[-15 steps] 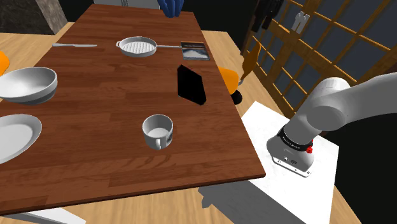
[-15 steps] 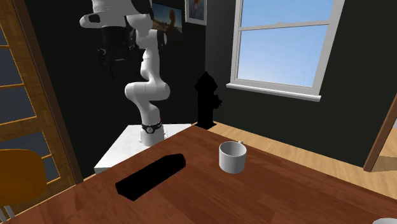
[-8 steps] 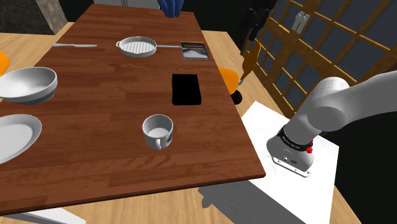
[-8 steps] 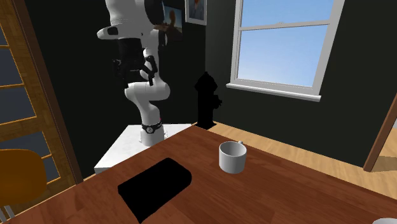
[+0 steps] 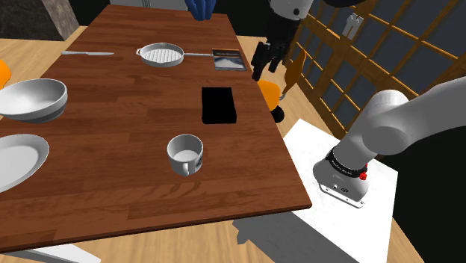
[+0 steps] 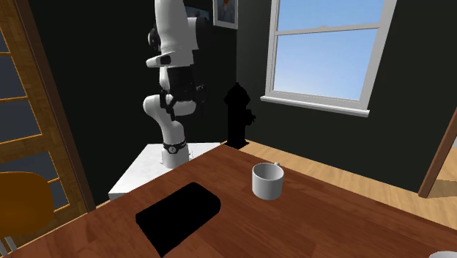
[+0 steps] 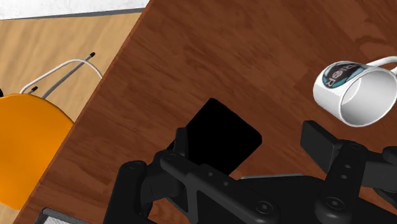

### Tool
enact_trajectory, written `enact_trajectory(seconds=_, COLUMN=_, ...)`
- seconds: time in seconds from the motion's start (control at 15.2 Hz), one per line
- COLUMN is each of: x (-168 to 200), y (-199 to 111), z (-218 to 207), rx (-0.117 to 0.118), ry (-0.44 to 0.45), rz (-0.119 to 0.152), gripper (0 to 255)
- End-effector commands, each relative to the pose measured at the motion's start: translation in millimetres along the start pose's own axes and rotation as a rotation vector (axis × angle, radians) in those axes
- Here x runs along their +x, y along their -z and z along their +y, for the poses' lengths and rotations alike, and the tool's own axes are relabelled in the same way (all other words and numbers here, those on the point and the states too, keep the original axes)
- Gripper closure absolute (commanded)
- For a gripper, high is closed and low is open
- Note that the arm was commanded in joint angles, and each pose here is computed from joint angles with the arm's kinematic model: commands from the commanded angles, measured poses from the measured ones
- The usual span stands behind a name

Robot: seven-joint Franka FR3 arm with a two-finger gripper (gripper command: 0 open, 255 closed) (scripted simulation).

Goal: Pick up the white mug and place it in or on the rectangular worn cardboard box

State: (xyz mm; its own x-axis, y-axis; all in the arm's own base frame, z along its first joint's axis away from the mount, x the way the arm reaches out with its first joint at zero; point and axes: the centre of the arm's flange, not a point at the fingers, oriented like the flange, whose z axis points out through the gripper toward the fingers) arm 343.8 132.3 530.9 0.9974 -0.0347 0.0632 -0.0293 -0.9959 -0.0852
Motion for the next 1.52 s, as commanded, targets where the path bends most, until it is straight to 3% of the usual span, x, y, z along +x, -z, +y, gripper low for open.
enact_trajectory(seconds=0.0, x=7.0, y=-16.6, z=-19.5, rx=-0.002, ry=0.0, rz=0.004, gripper=0)
enact_trajectory(seconds=1.19, x=41.0, y=-171.6, z=-200.1, rx=-0.031, ry=0.011, rz=0.028, gripper=0)
enact_trajectory(seconds=1.45, x=42.7, y=-193.0, z=-205.9, rx=-0.032, ry=0.012, rz=0.028, gripper=0)
